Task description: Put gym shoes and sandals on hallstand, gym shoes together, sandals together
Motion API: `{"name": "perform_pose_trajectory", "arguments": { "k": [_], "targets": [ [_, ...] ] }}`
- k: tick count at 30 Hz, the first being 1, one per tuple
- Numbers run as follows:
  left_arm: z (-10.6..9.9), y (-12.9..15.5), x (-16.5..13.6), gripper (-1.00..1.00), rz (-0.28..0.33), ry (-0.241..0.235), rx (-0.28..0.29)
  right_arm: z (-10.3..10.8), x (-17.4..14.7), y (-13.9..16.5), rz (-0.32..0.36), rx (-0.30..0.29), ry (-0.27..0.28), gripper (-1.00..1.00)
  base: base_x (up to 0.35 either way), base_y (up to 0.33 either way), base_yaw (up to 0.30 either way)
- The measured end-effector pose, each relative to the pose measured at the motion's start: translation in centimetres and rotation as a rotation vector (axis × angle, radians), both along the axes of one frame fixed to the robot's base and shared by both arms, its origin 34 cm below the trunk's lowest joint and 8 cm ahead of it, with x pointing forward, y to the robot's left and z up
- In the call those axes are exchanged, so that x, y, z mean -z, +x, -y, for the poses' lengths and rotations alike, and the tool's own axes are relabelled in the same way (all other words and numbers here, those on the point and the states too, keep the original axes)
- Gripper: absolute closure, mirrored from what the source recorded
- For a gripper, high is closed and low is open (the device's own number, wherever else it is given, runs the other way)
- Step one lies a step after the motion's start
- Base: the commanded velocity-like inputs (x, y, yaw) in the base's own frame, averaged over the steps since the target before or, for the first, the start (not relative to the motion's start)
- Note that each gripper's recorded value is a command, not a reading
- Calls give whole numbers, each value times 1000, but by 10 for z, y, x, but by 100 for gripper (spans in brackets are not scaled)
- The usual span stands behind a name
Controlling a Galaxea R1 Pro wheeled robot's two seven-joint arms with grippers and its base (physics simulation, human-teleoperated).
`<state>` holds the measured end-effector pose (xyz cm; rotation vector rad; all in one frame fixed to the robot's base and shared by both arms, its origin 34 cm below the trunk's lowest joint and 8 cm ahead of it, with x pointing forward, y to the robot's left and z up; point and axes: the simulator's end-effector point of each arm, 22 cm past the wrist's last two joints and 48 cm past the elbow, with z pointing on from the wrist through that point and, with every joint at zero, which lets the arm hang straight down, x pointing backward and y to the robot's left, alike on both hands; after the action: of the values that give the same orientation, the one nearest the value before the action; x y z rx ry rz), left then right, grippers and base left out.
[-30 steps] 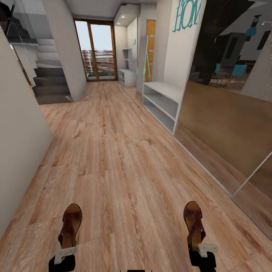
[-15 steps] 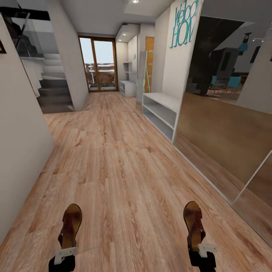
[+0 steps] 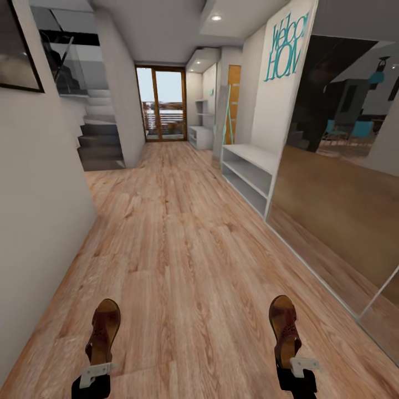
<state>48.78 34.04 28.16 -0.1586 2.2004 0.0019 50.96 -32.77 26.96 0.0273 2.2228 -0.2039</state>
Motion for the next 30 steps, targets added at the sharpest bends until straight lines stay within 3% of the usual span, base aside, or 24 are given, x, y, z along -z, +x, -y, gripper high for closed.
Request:
{"name": "perform_pose_trajectory", "arguments": {
  "k": [12,23,30],
  "targets": [
    [1,7,-27,100,0,-1,2,0,-27,7,0,2,0,100,0,0,274],
    [1,7,-27,100,1,0,2,0,-27,7,0,3,0,100,4,0,276],
    [2,8,-28,100,3,-1,2,1,-27,7,0,4,-1,100,230,0,273]
  ]
}}
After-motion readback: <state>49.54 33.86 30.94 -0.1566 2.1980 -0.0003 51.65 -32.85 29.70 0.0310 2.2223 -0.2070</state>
